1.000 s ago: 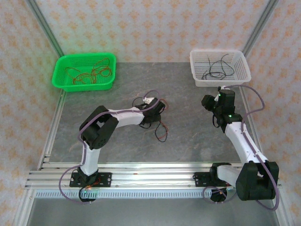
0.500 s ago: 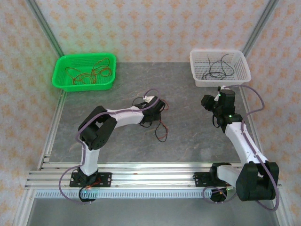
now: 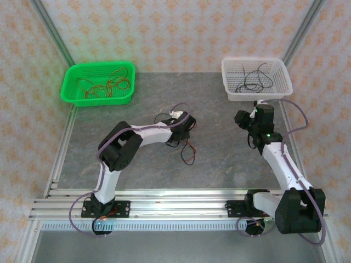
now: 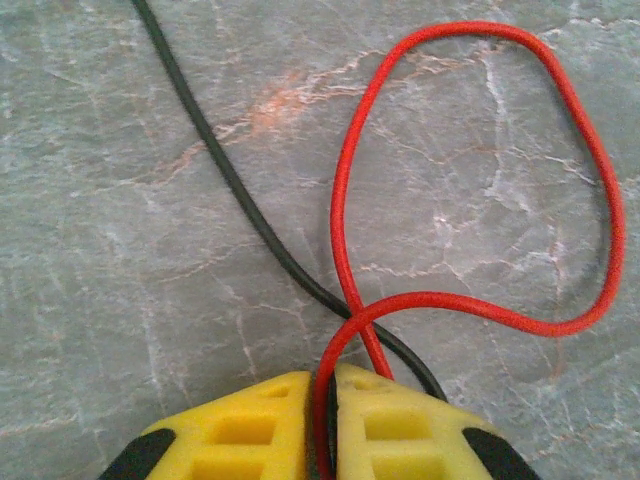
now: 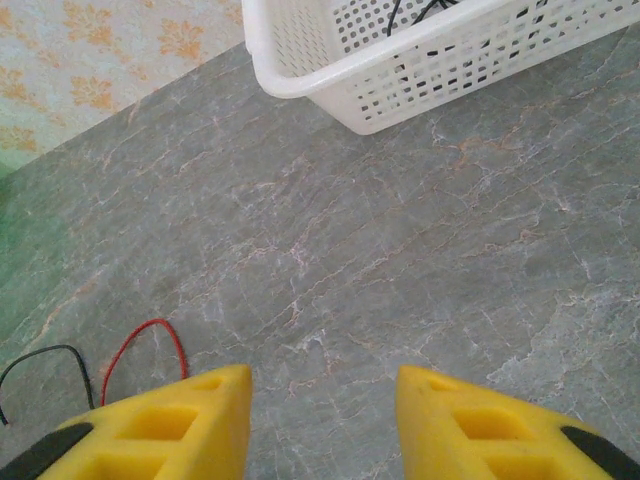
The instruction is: Untangle the cables
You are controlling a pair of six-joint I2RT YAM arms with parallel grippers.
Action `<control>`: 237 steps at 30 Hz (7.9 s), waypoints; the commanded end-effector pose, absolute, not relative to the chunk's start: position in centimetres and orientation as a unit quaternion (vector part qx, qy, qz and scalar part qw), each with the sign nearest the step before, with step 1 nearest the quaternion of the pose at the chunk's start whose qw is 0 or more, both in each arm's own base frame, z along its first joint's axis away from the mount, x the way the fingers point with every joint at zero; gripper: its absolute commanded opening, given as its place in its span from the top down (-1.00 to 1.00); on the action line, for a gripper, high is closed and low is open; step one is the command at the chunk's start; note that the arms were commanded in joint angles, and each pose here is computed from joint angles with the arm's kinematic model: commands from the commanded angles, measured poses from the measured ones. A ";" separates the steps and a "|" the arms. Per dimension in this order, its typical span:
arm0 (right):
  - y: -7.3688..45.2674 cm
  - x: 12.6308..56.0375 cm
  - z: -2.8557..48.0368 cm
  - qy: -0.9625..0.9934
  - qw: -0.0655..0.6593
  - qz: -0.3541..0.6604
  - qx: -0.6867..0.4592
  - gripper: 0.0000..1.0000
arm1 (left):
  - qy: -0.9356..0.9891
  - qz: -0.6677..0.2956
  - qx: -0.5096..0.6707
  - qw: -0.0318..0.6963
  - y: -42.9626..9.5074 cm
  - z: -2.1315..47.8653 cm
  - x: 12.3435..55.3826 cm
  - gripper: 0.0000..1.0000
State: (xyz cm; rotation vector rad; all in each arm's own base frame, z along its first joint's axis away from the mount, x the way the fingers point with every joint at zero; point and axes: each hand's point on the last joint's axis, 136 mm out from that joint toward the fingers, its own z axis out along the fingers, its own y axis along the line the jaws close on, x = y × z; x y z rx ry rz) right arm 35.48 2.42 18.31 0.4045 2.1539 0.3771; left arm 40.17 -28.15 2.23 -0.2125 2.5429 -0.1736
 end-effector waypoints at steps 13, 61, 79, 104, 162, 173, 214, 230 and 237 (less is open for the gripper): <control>4.6 35.3 17.3 0.867 0.428 0.208 0.144 0.16 | 0.933 -0.002 -0.029 0.359 -28.4 12.2 38.6 1.00; 30.8 30.5 2.5 0.880 0.189 0.434 -0.046 0.32 | 0.826 -0.225 0.002 0.517 -28.6 36.8 34.5 1.00; 26.1 30.4 -3.0 0.945 0.180 0.274 0.010 0.31 | 0.786 -0.193 -0.011 0.587 -24.8 46.5 33.9 1.00; 25.9 31.3 11.7 0.904 0.293 0.310 -0.030 0.23 | 0.785 -0.040 -0.196 0.587 -3.8 44.1 46.0 1.00; 23.3 30.0 14.0 0.910 0.314 0.267 -0.038 0.21 | 0.707 -0.037 -0.498 0.501 18.0 17.6 58.3 -0.08; 22.0 30.8 11.9 0.936 0.291 0.197 -0.019 0.17 | 0.703 -0.009 -0.467 0.536 17.4 24.5 55.4 -0.38; 23.5 24.0 1.1 0.984 0.173 0.047 -0.009 0.26 | 0.789 -0.073 -0.336 0.509 4.3 25.9 38.3 -0.53; 23.5 24.9 0.9 0.981 0.193 0.039 -0.002 1.00 | 0.779 -0.105 -0.323 0.528 2.7 27.6 35.4 -0.53; 24.1 27.4 6.3 0.962 0.269 0.046 -0.023 1.00 | 0.780 -0.118 -0.314 0.528 2.2 27.8 34.4 -0.53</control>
